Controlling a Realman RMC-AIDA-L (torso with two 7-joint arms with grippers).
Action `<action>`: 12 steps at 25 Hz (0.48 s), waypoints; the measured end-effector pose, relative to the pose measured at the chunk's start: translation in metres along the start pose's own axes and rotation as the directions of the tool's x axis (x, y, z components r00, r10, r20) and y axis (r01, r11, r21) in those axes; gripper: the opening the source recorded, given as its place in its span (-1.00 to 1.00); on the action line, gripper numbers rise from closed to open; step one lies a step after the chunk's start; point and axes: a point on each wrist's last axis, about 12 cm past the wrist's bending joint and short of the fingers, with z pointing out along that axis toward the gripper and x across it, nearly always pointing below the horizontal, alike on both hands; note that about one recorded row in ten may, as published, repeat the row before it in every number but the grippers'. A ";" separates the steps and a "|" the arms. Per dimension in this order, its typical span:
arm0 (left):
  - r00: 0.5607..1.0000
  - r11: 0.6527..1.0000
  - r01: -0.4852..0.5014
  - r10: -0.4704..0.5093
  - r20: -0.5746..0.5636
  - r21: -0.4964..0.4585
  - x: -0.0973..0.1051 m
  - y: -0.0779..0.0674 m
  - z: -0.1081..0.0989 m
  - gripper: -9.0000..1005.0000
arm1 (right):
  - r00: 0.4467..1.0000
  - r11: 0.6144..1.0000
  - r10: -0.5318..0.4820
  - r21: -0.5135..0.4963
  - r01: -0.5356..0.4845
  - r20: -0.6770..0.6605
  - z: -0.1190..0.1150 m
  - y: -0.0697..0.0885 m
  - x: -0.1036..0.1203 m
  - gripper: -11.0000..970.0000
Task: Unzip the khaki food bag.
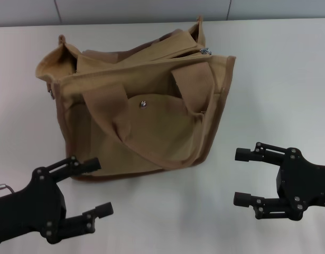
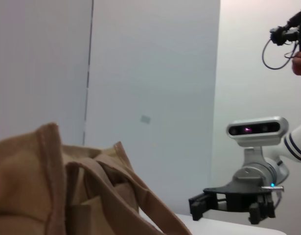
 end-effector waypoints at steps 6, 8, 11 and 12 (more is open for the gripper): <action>1.000 1.000 -0.004 0.004 0.009 -0.010 -0.001 0.001 -0.001 0.59 | 1.000 1.000 -0.001 0.002 0.001 0.000 0.000 0.000 0.000 0.72; 1.000 1.000 -0.005 0.005 0.012 -0.015 -0.001 0.001 -0.001 0.59 | 1.000 1.000 -0.001 0.002 0.001 0.000 0.000 0.000 0.000 0.72; 1.000 1.000 -0.006 0.006 0.013 -0.016 -0.002 0.001 -0.001 0.59 | 1.000 1.000 -0.002 0.002 0.002 -0.001 0.000 -0.001 0.000 0.72; 1.000 1.000 -0.006 0.006 0.013 -0.016 -0.002 0.001 -0.001 0.59 | 1.000 1.000 -0.003 0.002 0.003 -0.001 0.000 -0.001 0.000 0.72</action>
